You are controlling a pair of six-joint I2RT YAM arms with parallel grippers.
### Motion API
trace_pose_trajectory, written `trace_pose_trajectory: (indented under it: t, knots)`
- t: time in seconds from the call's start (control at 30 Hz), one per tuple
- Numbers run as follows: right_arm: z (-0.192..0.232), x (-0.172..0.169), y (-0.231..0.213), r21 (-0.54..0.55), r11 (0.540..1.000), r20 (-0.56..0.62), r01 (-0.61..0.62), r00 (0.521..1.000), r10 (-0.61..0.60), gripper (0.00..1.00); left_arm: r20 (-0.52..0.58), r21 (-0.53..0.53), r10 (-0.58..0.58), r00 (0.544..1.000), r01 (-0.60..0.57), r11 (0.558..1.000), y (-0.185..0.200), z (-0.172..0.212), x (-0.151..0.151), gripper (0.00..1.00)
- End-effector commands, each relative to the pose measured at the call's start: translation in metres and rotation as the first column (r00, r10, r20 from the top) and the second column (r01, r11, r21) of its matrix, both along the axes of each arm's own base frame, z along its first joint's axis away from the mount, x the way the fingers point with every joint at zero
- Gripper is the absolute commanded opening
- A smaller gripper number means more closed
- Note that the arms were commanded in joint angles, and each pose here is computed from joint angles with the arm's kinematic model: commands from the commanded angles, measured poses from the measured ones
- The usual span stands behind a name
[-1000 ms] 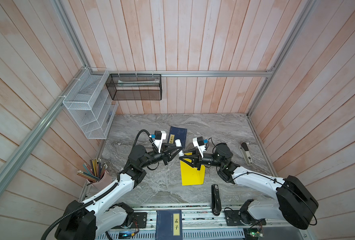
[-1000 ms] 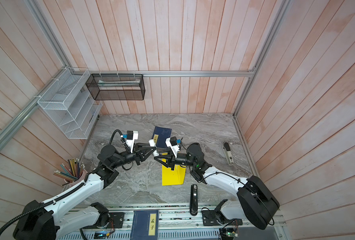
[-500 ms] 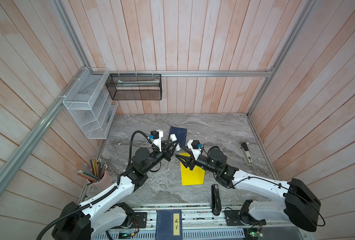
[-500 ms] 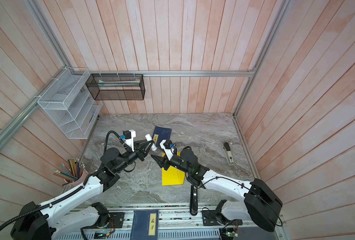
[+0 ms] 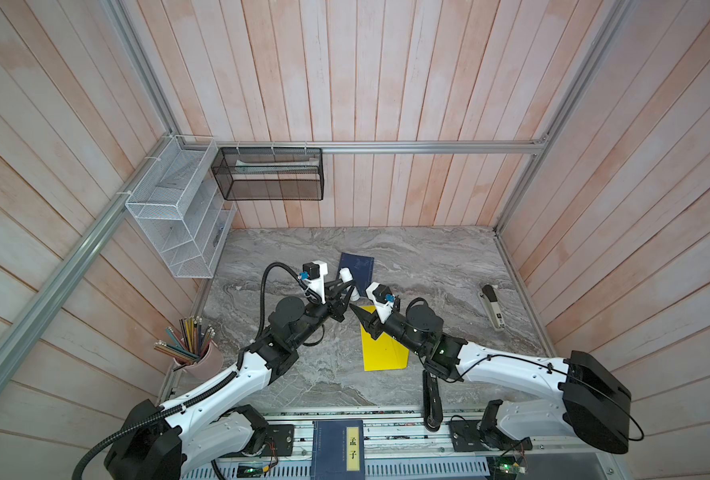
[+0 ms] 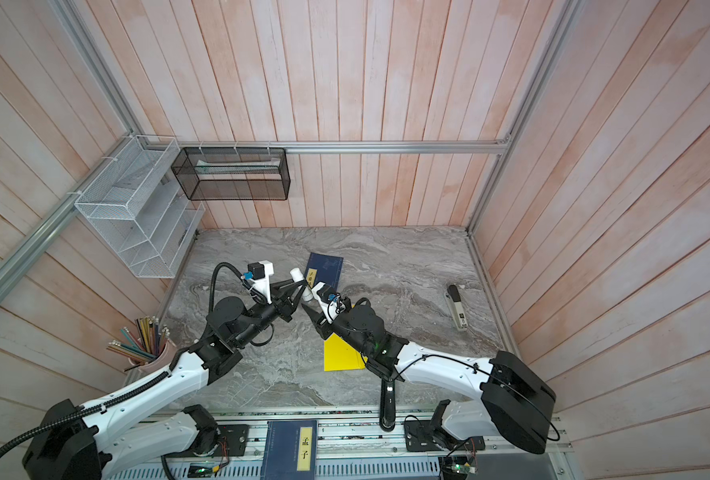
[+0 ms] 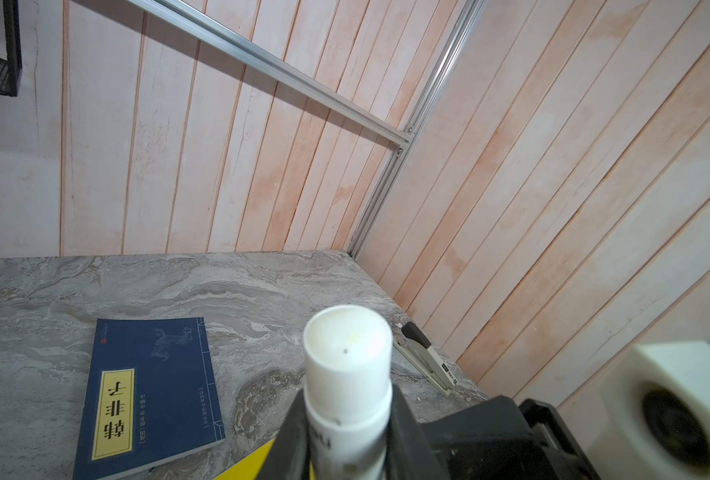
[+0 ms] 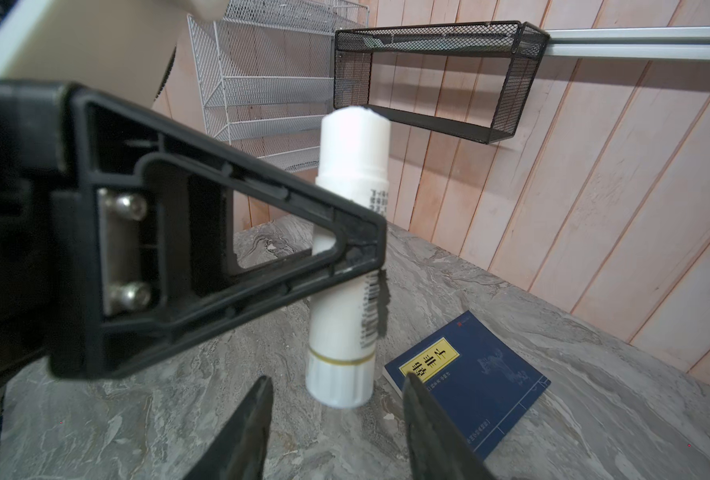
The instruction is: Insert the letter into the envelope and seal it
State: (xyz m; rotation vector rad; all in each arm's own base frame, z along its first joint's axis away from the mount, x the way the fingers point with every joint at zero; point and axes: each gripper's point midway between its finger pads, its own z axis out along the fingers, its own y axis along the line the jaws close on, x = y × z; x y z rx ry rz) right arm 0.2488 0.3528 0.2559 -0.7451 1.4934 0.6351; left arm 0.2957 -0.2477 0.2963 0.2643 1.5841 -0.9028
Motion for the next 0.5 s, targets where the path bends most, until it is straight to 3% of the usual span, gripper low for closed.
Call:
trace_pose_trajectory:
  t: [0.0,0.47]
  knots:
    - [0.0146,0.0061,0.0024,0.004,0.999,0.048,0.041,0.998,-0.041,0.51,0.05,-0.016,0.01,0.999,-0.009,1.0,-0.0015,0.0209,0.0022,0.0]
    - [0.0127,0.0146,0.0083,-0.014,0.997,0.066,0.08,0.995,-0.079,0.45,0.044,-0.017,0.003,0.999,-0.002,1.0,-0.0037,0.0192,0.0026,0.0]
